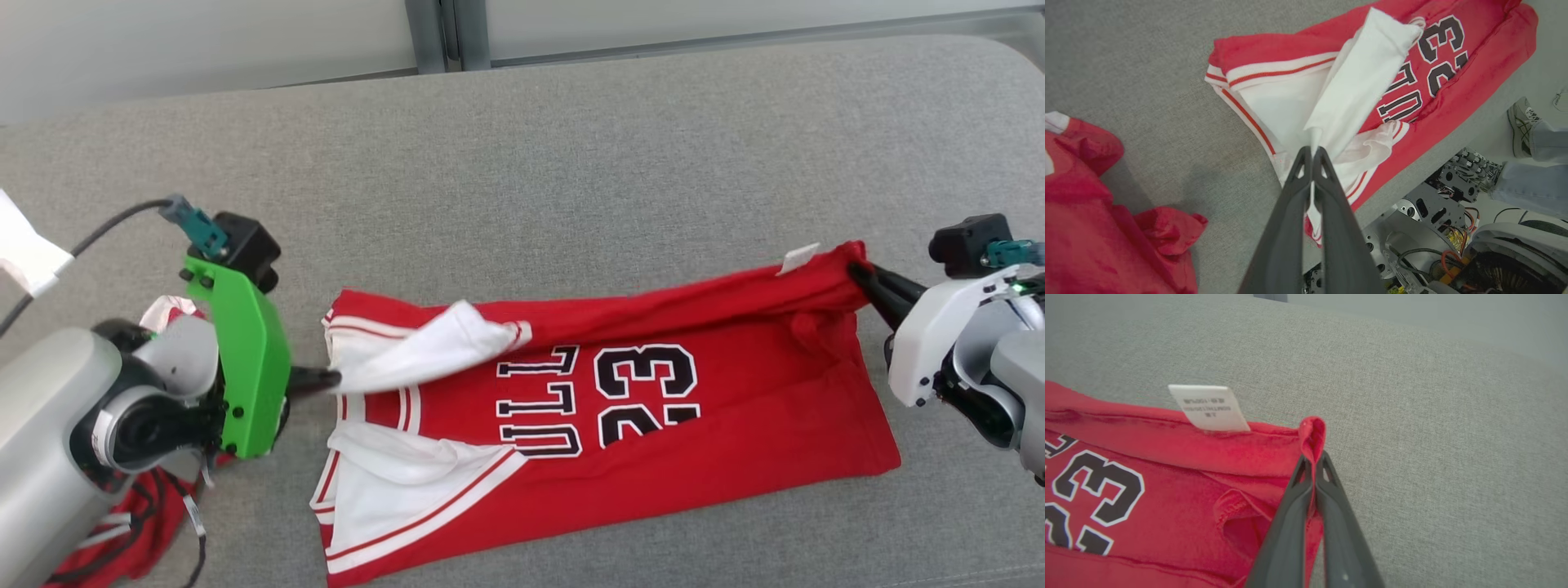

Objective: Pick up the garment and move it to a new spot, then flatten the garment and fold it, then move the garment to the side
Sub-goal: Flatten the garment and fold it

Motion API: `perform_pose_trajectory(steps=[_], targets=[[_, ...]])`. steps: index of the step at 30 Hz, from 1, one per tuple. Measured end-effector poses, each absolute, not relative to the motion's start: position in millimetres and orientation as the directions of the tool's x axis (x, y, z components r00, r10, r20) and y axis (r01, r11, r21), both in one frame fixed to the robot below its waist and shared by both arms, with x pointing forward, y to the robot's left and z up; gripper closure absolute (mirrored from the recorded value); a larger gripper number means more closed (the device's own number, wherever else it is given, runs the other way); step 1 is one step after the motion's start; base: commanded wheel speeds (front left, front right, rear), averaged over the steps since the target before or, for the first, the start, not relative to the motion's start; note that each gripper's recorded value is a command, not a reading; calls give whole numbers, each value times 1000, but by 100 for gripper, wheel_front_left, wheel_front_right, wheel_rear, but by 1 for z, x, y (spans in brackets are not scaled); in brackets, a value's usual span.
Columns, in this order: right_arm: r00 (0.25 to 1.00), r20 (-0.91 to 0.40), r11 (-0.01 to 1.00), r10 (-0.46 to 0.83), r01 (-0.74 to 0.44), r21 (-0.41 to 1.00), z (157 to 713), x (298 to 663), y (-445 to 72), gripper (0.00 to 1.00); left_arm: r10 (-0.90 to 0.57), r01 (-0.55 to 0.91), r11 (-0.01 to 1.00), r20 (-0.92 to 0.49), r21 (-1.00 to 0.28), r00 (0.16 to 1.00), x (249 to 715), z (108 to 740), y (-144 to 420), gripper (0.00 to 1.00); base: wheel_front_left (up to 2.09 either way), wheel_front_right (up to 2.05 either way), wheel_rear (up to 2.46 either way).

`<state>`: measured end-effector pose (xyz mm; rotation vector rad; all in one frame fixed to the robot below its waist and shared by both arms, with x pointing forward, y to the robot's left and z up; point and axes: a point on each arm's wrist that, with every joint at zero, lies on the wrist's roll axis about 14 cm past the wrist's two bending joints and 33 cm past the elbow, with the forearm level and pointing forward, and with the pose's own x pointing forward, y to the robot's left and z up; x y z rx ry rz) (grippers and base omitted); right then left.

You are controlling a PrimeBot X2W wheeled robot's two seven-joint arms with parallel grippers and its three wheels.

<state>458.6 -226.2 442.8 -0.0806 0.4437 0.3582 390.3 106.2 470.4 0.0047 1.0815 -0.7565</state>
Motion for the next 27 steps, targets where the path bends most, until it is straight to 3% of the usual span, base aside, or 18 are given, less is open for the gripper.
perform_pose_trajectory(steps=[13, 14, 16, 17, 18, 19, 20, 21, 27], targets=[[768, -561, 902, 311, -425, -82, 430, 438, -233, 99, -582, 517, 721, -808, -461, 92, 344, 455, 91, 100, 0, 0, 0], [758, -575, 899, 307, -430, -87, 428, 435, -234, 91, -581, 511, 722, -809, -466, 84, 341, 452, 90, 100, 0, 0, 0], [744, -597, 891, 301, -442, -101, 424, 431, -235, 39, -575, 502, 725, -815, -472, 64, 336, 445, 90, 100, 0, 0, 0], [736, -608, 888, 298, -447, -106, 423, 429, -235, 0, -573, 496, 727, -817, -475, 58, 334, 442, 90, 91, 0, 0, 0], [727, -620, 884, 296, -454, -110, 420, 426, -235, 0, -569, 489, 731, -821, -476, 51, 333, 439, 90, 80, 0, 0, 0], [718, -631, 879, 293, -462, -117, 418, 423, -235, 0, -564, 485, 733, -825, -476, 43, 331, 436, 90, 58, 0, 0, 0], [709, -643, 871, 289, -473, -131, 416, 419, -236, 0, -556, 486, 735, -831, -472, 33, 328, 433, 91, 35, 0, 0, 0], [705, -650, 867, 284, -479, -141, 415, 417, -237, 0, -553, 486, 737, -832, -470, 34, 328, 431, 91, 0, 0, 0, 0], [727, -635, 867, 261, -466, -178, 426, 412, -248, 0, -561, 485, 740, -825, -466, 63, 327, 433, 91, 0, 0, 0, 0]])
